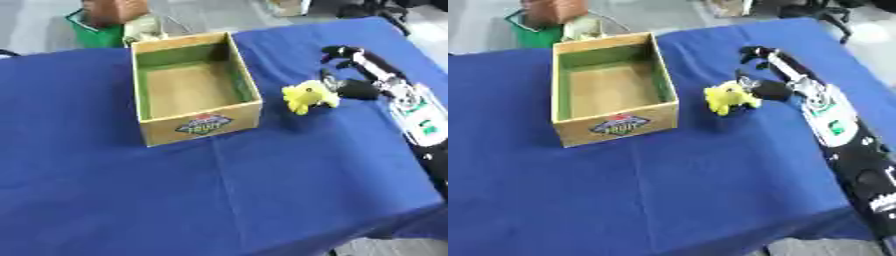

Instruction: Pick up objects on the table and place them in the box.

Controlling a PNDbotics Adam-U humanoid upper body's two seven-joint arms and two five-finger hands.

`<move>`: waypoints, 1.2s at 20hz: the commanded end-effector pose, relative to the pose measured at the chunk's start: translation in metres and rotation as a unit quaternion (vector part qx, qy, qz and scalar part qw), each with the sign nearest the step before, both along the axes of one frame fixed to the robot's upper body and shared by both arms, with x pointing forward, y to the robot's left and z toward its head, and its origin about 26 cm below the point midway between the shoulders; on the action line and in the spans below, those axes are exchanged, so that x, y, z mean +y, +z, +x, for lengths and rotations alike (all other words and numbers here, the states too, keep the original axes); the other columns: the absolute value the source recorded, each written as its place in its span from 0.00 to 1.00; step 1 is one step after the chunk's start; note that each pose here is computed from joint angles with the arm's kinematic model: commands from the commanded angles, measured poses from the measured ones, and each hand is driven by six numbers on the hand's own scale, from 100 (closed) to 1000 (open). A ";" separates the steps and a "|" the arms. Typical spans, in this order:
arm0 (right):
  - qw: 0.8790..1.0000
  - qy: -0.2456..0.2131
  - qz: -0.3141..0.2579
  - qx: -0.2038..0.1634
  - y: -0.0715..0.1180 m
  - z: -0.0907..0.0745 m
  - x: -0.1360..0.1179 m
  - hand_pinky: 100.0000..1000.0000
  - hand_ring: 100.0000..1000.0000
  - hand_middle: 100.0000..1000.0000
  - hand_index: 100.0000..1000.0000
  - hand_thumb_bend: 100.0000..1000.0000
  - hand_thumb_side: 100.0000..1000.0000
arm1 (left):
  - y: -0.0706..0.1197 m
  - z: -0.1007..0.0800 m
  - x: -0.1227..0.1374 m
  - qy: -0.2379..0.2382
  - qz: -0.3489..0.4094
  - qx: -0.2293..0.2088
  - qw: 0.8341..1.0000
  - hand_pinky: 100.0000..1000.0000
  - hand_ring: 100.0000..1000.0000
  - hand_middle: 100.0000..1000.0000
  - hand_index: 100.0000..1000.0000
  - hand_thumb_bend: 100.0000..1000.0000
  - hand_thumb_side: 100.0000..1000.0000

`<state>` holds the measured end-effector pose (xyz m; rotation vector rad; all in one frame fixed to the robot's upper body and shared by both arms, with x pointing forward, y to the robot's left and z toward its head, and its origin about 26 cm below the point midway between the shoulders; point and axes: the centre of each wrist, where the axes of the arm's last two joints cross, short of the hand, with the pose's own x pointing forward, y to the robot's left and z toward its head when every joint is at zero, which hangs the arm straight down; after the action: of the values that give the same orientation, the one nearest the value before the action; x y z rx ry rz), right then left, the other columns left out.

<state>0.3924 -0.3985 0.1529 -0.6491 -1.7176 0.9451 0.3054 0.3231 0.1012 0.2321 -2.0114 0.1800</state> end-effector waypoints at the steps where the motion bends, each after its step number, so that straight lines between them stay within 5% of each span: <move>1: 1.000 -0.001 -0.008 -0.015 0.015 0.000 -0.005 0.83 0.94 0.74 0.92 0.00 0.46 | 0.008 0.000 0.003 0.003 0.008 -0.013 1.000 0.41 0.33 0.39 0.57 0.78 0.09; 11: 1.000 0.001 -0.010 -0.005 0.013 0.000 -0.005 0.83 0.95 0.75 0.93 0.00 0.48 | 0.008 0.000 0.003 0.002 0.008 -0.012 1.000 0.41 0.33 0.39 0.57 0.78 0.09; 24: 0.995 0.028 -0.047 0.089 -0.001 0.011 -0.001 0.86 1.00 0.83 0.97 0.02 0.55 | 0.007 0.000 0.003 0.002 0.007 -0.011 1.000 0.41 0.33 0.39 0.57 0.78 0.09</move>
<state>0.4014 -0.3957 0.1402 -0.5334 -1.5518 1.0758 0.3053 0.3232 0.1010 0.2322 -2.0107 0.1801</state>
